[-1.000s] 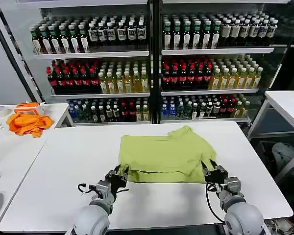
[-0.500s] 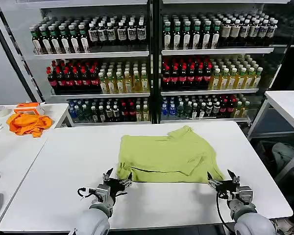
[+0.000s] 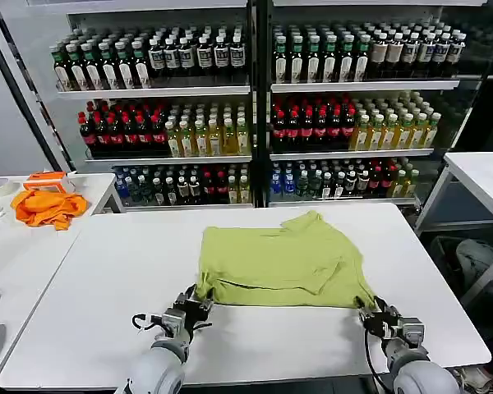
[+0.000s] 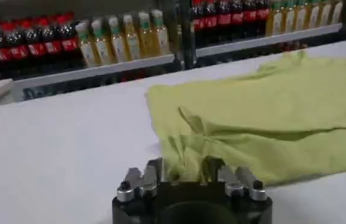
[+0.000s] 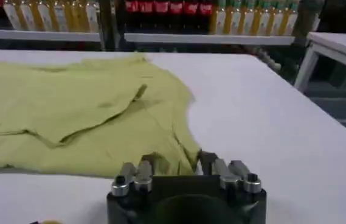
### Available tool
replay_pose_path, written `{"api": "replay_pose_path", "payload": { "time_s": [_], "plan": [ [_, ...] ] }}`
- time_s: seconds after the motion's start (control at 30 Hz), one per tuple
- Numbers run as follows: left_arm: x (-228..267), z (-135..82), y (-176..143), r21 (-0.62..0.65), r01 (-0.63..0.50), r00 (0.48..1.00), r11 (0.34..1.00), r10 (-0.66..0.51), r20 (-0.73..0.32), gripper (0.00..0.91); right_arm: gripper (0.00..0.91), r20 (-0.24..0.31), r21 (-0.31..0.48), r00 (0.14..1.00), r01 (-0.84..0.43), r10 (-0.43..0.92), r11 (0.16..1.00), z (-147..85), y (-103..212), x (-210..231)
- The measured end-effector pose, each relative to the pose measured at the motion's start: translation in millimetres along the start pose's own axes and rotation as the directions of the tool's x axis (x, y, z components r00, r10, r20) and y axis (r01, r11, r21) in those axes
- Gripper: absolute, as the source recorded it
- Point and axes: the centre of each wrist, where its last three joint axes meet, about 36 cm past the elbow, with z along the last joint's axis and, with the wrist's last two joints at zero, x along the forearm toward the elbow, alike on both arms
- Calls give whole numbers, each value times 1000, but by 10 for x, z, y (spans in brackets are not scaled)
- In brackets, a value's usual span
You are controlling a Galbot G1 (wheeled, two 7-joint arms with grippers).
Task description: Fold and organize the clothes.
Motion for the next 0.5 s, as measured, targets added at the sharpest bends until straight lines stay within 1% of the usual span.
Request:
{"api": "replay_pose_path", "payload": {
  "time_s": [0.3, 0.5],
  "plan": [
    [22, 27, 41, 1, -6, 1000, 1000, 6, -15, 20, 0, -6, -2, 1000, 2, -2, 1000, 21, -8, 54],
    [191, 43, 27, -4, -15, 1000, 1000, 15, -18, 20, 0, -9, 8, 1000, 4, -4, 1000, 23, 3, 199]
  ]
}}
